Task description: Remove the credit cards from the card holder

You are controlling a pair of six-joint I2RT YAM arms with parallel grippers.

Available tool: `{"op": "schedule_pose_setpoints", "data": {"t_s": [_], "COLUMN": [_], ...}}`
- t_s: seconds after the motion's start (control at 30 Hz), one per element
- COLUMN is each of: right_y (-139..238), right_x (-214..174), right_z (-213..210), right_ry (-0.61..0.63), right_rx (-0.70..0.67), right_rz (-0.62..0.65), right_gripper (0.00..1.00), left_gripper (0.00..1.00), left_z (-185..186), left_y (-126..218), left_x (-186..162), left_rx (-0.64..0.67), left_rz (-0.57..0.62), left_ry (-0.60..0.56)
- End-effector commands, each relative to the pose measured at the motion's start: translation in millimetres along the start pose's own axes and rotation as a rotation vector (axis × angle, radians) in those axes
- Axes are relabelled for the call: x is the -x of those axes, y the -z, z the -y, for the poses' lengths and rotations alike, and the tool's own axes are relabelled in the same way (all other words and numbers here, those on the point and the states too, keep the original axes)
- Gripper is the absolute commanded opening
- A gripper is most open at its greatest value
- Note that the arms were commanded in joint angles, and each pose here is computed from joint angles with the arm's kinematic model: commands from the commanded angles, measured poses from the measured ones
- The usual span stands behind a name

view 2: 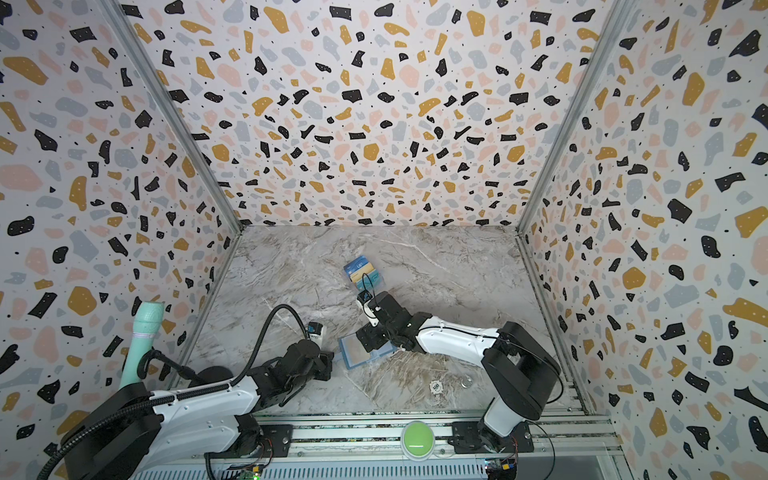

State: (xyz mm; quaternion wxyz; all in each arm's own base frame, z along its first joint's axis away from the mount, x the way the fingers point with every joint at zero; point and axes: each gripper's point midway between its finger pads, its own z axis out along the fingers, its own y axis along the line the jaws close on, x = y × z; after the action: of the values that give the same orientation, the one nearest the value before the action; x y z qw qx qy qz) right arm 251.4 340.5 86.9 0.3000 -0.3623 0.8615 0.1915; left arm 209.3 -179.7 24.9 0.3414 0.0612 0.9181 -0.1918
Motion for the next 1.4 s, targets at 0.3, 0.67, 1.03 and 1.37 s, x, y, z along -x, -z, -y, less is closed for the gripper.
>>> {"op": "schedule_pose_setpoints", "data": {"t_s": [0.3, 0.67, 1.03, 1.37], "right_y": [-10, -19, -30, -34], "right_x": [-23, -38, -38, -46], "right_z": [-38, -46, -42, -35], "right_ry": [0.114, 0.170, 0.165, 0.170], "right_rx": [0.075, 0.086, 0.031, -0.005], "right_rz": [-0.105, -0.148, -0.162, -0.205], "right_gripper": [0.89, 0.87, 0.86, 0.81], "left_gripper": [0.02, 0.02, 0.02, 0.02], "left_z": [0, -5, -5, -6], "left_y": [0, -1, -3, -3], "left_x": [2, -1, -3, -4], "left_rx": [-0.021, -0.004, -0.004, 0.000], "left_rz": [0.050, 0.044, 0.041, 0.039], "left_ry": [0.035, 0.039, 0.035, 0.031]}}
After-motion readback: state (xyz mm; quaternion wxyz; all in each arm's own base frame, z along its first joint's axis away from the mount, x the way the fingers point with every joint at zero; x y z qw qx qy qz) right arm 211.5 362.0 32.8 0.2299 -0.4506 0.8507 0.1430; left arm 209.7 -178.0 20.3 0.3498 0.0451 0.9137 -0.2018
